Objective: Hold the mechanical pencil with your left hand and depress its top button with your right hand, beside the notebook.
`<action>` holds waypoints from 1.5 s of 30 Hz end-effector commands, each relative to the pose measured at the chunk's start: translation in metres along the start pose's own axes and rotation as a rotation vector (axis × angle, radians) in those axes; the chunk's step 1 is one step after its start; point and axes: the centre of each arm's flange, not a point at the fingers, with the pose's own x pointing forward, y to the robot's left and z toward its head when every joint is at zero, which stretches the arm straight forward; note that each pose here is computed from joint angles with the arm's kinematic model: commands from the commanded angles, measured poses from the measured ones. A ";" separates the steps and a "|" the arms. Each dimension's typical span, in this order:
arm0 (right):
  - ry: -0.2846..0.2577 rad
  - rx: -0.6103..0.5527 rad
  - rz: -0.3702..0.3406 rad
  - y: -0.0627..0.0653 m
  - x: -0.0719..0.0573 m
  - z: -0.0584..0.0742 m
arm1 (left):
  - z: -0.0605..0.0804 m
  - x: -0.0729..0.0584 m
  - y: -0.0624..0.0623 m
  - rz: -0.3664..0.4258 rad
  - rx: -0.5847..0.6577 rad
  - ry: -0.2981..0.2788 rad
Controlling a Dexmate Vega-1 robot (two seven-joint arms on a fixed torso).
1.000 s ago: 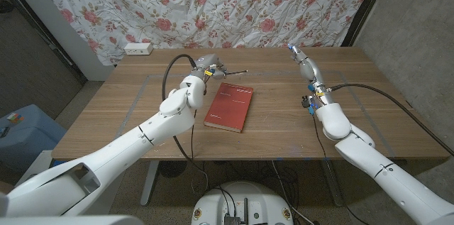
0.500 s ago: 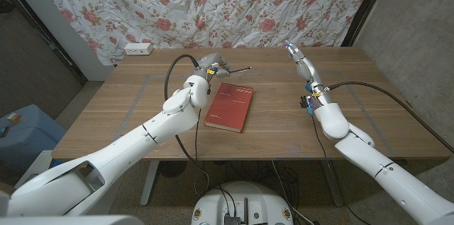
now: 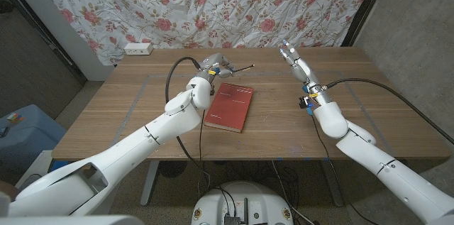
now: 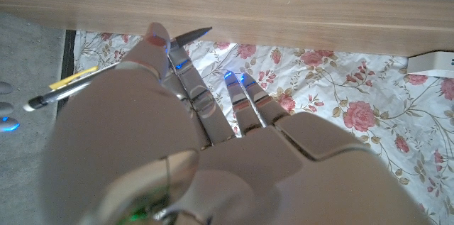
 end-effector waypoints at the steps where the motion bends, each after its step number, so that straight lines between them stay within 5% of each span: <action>1: 0.002 -0.194 0.058 0.005 -0.002 -0.002 | 0.004 -0.002 -0.009 0.009 -0.079 -0.001; 25: -0.029 -0.271 0.030 0.014 -0.011 -0.006 | 0.008 0.005 -0.017 0.019 -0.181 0.008; 45: -0.045 -0.291 0.064 0.032 -0.006 -0.005 | 0.012 0.018 -0.019 0.006 -0.182 0.011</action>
